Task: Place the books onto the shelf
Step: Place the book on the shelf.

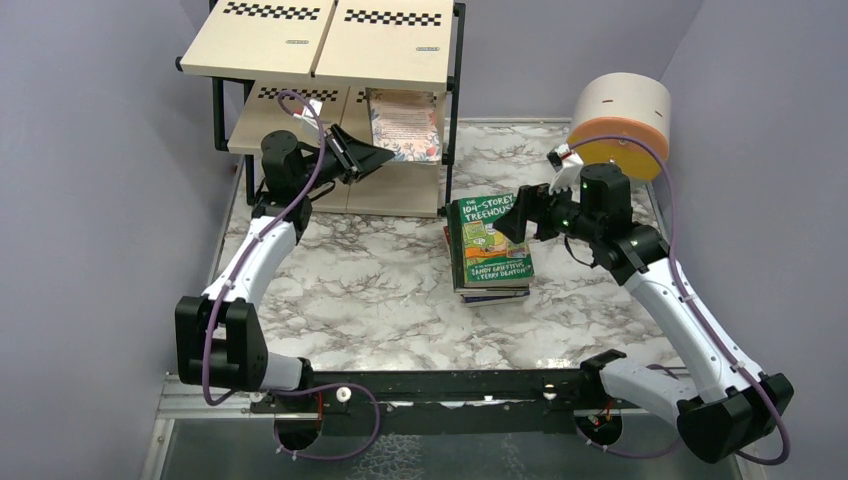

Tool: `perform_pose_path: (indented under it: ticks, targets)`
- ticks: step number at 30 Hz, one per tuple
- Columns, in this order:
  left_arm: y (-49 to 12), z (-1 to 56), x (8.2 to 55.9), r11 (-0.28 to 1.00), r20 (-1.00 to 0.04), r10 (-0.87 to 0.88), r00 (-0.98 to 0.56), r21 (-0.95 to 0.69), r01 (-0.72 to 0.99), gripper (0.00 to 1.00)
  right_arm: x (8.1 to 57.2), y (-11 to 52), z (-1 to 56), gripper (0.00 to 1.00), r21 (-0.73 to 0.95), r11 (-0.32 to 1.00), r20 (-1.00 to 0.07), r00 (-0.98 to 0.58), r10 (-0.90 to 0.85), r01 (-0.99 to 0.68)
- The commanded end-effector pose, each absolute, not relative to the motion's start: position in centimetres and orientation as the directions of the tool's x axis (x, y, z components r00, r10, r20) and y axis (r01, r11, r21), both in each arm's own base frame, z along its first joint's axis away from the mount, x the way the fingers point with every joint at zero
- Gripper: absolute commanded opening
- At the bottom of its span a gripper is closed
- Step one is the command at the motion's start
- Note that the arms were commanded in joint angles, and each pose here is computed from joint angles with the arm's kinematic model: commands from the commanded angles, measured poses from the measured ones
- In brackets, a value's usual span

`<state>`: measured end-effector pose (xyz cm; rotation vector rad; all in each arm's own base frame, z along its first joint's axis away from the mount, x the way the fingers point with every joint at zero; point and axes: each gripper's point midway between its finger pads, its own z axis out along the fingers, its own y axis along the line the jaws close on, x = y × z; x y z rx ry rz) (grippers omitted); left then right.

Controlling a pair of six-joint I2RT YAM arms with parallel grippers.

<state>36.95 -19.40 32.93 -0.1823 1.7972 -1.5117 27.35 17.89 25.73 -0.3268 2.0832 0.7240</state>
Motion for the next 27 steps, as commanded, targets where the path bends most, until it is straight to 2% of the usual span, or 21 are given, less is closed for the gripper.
perform_pose_path:
  ticks: [1,10,27]
  targets:
    - [-19.1,36.5,37.7,0.251,-0.540,-0.549,-0.637,-0.834,0.491,0.00,28.1,18.5,26.8,0.89,0.365,0.777,-0.840,-0.541,0.038,-0.512]
    - [-19.1,36.0,39.6,0.225,-0.498,-0.549,-0.671,-0.861,0.455,0.00,28.4,18.7,26.6,0.89,0.371,0.777,-0.837,-0.546,0.042,-0.509]
    - [-18.2,34.9,40.1,0.162,-0.406,-0.503,-0.763,-0.912,0.378,0.00,28.4,18.9,26.5,0.89,0.382,0.768,-0.833,-0.552,0.045,-0.514]
